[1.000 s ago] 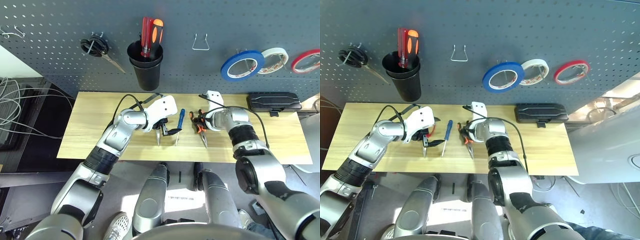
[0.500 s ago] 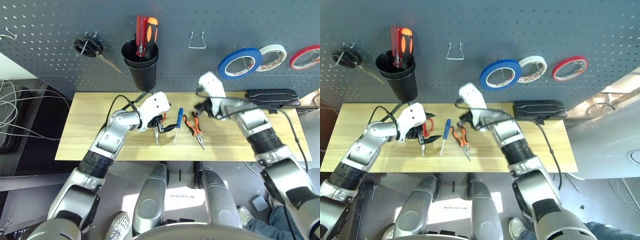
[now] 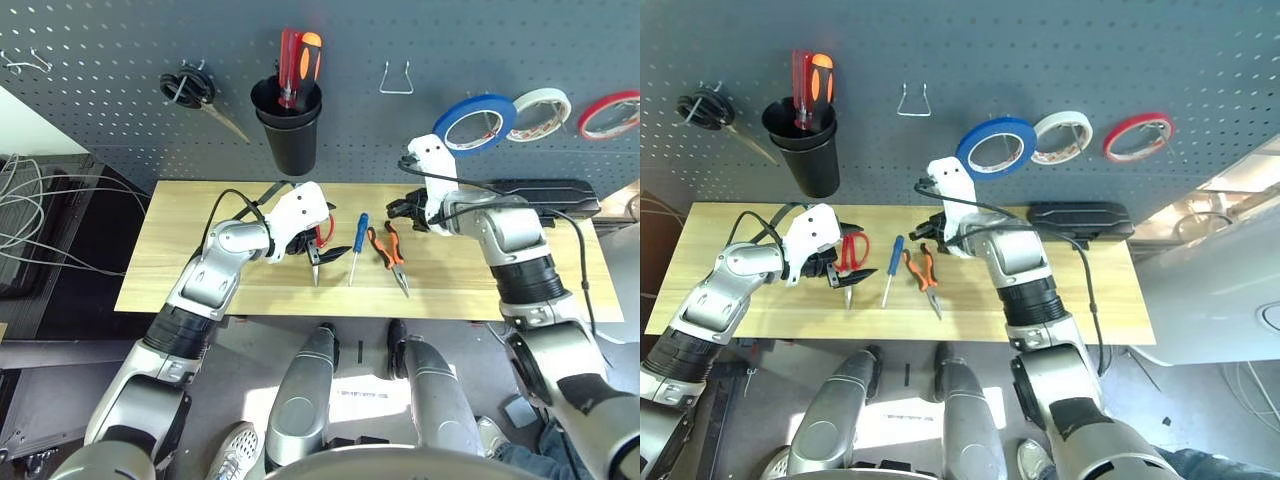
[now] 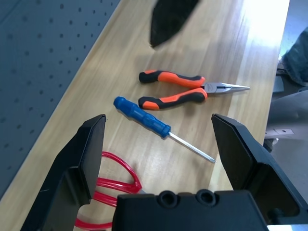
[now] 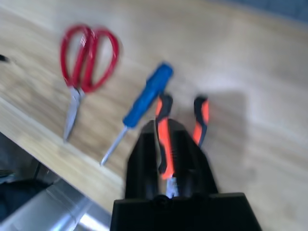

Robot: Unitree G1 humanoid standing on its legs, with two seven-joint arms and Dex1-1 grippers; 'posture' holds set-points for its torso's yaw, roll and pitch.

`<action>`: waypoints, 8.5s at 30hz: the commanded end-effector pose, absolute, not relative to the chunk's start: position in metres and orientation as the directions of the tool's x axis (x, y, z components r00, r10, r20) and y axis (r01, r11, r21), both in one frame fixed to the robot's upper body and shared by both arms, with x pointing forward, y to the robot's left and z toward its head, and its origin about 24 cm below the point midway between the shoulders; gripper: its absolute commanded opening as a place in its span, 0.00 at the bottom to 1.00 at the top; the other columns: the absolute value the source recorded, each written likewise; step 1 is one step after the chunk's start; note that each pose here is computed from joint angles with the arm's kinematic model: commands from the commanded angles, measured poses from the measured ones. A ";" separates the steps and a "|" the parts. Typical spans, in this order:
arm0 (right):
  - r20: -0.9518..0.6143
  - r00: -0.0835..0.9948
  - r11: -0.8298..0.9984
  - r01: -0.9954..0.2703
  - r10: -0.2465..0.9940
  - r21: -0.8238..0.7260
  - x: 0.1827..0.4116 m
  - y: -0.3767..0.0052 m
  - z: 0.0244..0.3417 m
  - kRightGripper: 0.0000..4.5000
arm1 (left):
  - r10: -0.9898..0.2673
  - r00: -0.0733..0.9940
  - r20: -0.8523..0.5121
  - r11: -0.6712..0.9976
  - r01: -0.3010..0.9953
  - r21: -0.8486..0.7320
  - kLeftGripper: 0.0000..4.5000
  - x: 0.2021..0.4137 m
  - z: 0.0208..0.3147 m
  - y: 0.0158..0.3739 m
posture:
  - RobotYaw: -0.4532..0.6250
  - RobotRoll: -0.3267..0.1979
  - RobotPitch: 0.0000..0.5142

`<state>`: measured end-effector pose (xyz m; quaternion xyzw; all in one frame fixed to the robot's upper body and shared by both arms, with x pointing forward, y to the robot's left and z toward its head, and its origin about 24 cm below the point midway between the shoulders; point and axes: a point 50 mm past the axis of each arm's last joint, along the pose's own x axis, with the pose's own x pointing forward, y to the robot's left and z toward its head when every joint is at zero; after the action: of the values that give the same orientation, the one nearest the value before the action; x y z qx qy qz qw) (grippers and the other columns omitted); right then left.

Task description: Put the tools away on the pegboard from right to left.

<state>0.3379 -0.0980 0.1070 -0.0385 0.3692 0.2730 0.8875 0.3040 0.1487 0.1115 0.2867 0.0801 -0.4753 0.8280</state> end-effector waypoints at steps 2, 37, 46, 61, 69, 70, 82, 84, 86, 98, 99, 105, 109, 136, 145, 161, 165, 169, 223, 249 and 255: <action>-0.736 0.551 0.874 -0.473 0.392 0.112 0.341 -0.086 0.090 0.52 | -0.738 0.513 -0.439 0.376 0.852 0.365 1.00 0.302 0.102 0.151 | 0.58 0.62 0.63; -0.861 0.481 0.922 -0.385 0.167 -0.036 0.321 -0.111 0.002 0.86 | -0.731 0.520 -0.442 0.393 0.850 0.350 1.00 0.306 0.099 0.152 | 0.61 0.62 0.70; -0.885 0.426 0.915 -0.404 0.188 0.000 0.313 -0.112 0.001 0.42 | -0.725 0.527 -0.444 0.398 0.846 0.355 1.00 0.307 0.099 0.154 | 0.61 0.62 0.68; -0.588 0.612 0.702 -0.705 0.529 -0.102 0.327 -0.101 0.107 0.42 | -0.759 0.553 -0.343 0.422 0.819 0.389 1.00 0.303 0.111 0.155 | 0.60 0.62 0.64; -0.371 0.674 0.675 -0.723 0.639 -0.151 0.319 -0.107 0.143 0.42 | -0.802 0.554 -0.226 0.445 0.805 0.392 1.00 0.299 0.119 0.153 | 0.57 0.62 0.61; -0.344 0.680 0.674 -0.721 0.647 -0.158 0.318 -0.107 0.148 0.42 | -0.803 0.557 -0.214 0.451 0.802 0.393 1.00 0.299 0.120 0.153 | 0.56 0.62 0.60; 0.031 0.603 0.589 -0.765 0.797 -0.261 0.299 -0.095 0.227 0.42 | -0.807 0.571 -0.154 0.477 0.782 0.402 1.00 0.308 0.132 0.150 | 0.54 0.62 0.61; 0.092 0.583 0.584 -0.765 0.807 -0.272 0.299 -0.091 0.242 0.42 | -0.813 0.563 -0.147 0.472 0.786 0.399 1.00 0.309 0.134 0.146 | 0.54 0.62 0.61; 0.152 0.564 0.582 -0.756 0.812 -0.300 0.300 -0.087 0.255 0.42 | -0.821 0.551 -0.152 0.464 0.798 0.384 1.00 0.310 0.135 0.141 | 0.54 0.62 0.61; 0.397 0.534 0.662 -0.652 0.747 -0.369 0.309 -0.078 0.305 0.42 | -0.846 0.520 -0.119 0.451 0.816 0.362 1.00 0.316 0.142 0.118 | 0.56 0.62 0.60; 0.409 0.532 0.668 -0.648 0.741 -0.366 0.311 -0.078 0.307 0.42 | -0.846 0.518 -0.123 0.448 0.817 0.363 1.00 0.315 0.141 0.118 | 0.56 0.62 0.60; 0.508 0.515 0.721 -0.544 0.690 -0.429 0.316 -0.074 0.322 0.42 | -0.849 0.515 -0.123 0.442 0.817 0.369 1.00 0.316 0.145 0.116 | 0.57 0.62 0.61; 0.515 0.549 0.752 -0.459 0.658 -0.473 0.328 -0.072 0.319 0.42 | -0.850 0.513 -0.120 0.439 0.817 0.374 1.00 0.317 0.147 0.115 | 0.57 0.62 0.63; 0.375 0.692 0.781 -0.477 0.617 -0.403 0.366 -0.073 0.244 0.42 | -0.863 0.494 -0.106 0.427 0.825 0.371 1.00 0.320 0.148 0.107 | 0.56 0.62 0.65; 0.333 0.749 0.808 -0.446 0.572 -0.384 0.363 -0.091 0.231 0.42 | -0.873 0.434 0.221 0.485 0.738 0.469 1.00 0.321 0.194 0.093 | 0.54 0.62 0.64; 0.342 0.762 0.822 -0.421 0.550 -0.383 0.367 -0.096 0.236 0.42 | -0.807 0.541 0.236 0.577 0.638 0.510 1.00 0.340 0.195 0.099 | 0.52 0.62 0.60; 0.352 0.749 0.817 -0.436 0.562 -0.376 0.363 -0.095 0.240 0.71 | -0.834 0.526 0.168 0.531 0.682 0.502 1.00 0.338 0.184 0.098 | 0.52 0.62 0.60; 0.394 0.718 0.811 -0.429 0.574 -0.398 0.347 -0.104 0.253 0.99 | -0.852 0.512 0.110 0.492 0.711 0.503 1.00 0.335 0.178 0.100 | 0.53 0.62 0.61; -0.415 0.739 0.805 -0.593 0.530 -0.027 0.292 -0.166 0.067 0.99 | -0.477 0.583 -0.658 0.684 0.716 0.138 1.00 0.357 0.035 0.068 | 0.49 0.62 0.68; -0.315 0.780 0.800 -0.593 0.541 -0.093 0.309 -0.173 0.098 1.00 | -0.447 0.660 -0.603 0.718 0.667 0.197 0.12 0.355 0.022 0.081 | 0.51 0.62 0.67; -0.313 0.789 0.805 -0.583 0.529 -0.109 0.310 -0.193 0.106 1.00 | -0.579 0.772 -0.263 0.739 0.633 0.232 0.12 0.351 0.067 0.091 | 0.50 0.62 0.66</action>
<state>0.3112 -0.1852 0.1100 -0.1097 0.1284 0.3020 0.9382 0.3565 0.0917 0.0561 0.1729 0.1357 -0.3115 0.9245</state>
